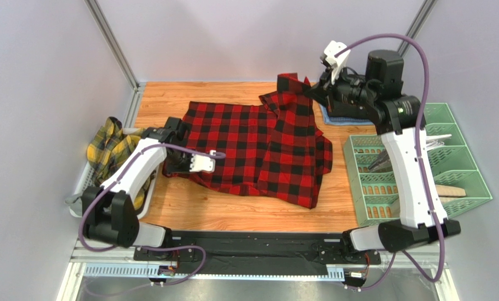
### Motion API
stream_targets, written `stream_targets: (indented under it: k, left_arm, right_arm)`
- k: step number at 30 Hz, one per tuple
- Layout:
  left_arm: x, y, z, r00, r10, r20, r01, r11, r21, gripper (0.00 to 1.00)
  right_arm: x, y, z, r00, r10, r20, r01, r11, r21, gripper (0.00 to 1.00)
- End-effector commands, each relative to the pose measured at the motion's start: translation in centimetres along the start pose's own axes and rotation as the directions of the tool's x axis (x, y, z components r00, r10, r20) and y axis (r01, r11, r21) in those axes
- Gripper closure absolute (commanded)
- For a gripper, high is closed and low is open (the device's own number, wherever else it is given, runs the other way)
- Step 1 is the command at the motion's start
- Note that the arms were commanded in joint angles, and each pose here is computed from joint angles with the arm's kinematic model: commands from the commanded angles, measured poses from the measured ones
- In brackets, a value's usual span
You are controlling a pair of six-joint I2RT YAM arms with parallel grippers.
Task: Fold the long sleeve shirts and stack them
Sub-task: Fold the shirt
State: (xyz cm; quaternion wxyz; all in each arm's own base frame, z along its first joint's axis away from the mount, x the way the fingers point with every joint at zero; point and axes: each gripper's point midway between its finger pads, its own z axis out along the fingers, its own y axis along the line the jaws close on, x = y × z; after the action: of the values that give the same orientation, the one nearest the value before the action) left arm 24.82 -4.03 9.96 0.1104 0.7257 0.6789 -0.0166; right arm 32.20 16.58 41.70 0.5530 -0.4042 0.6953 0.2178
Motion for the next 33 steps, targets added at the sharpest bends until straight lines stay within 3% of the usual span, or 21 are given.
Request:
stream_targets:
  k: [1, 2, 9, 21, 24, 28, 33]
  left_arm:
    - [-0.1, 3.1, -0.2, 0.997, -0.072, 0.038, 0.072, 0.997, 0.015, 1.0]
    - [-0.1, 3.8, -0.2, 0.996, -0.083, 0.04, 0.082, 0.996, 0.014, 1.0]
    - [0.5, 8.7, 1.0, 0.989, -0.144, 0.037, 0.144, 0.99, 0.008, 1.0]
    - [3.3, 10.3, 4.3, 0.961, -0.277, -0.004, 0.277, 0.959, 0.059, 0.99]
    - [3.8, 11.1, 4.8, 0.949, -0.316, -0.008, 0.317, 0.948, 0.022, 0.93]
    - [4.1, 12.0, 5.0, 0.928, -0.372, -0.004, 0.372, 0.928, -0.008, 0.72]
    - [3.9, 13.6, 3.8, 0.899, -0.436, 0.043, 0.438, 0.898, -0.036, 0.56]
  right_arm:
    - [-2.5, -4.1, 2.1, 0.988, -0.151, 0.022, 0.149, 0.987, 0.056, 1.0]
    - [-4.1, -4.6, 2.0, 0.981, -0.188, 0.051, 0.185, 0.98, 0.068, 1.0]
    - [-4.6, -9.2, 7.4, 0.964, -0.253, 0.077, 0.248, 0.966, 0.072, 1.0]
    - [-4.4, -11.6, 11.6, 0.937, -0.323, 0.13, 0.31, 0.944, 0.111, 1.0]
    - [-3.9, -11.3, 12.5, 0.937, -0.324, 0.129, 0.312, 0.945, 0.102, 1.0]
    - [-2.2, -9.6, 13.6, 0.952, -0.292, 0.096, 0.288, 0.956, 0.05, 1.0]
    - [0.4, -7.6, 13.5, 0.968, -0.246, 0.042, 0.245, 0.969, 0.028, 1.0]
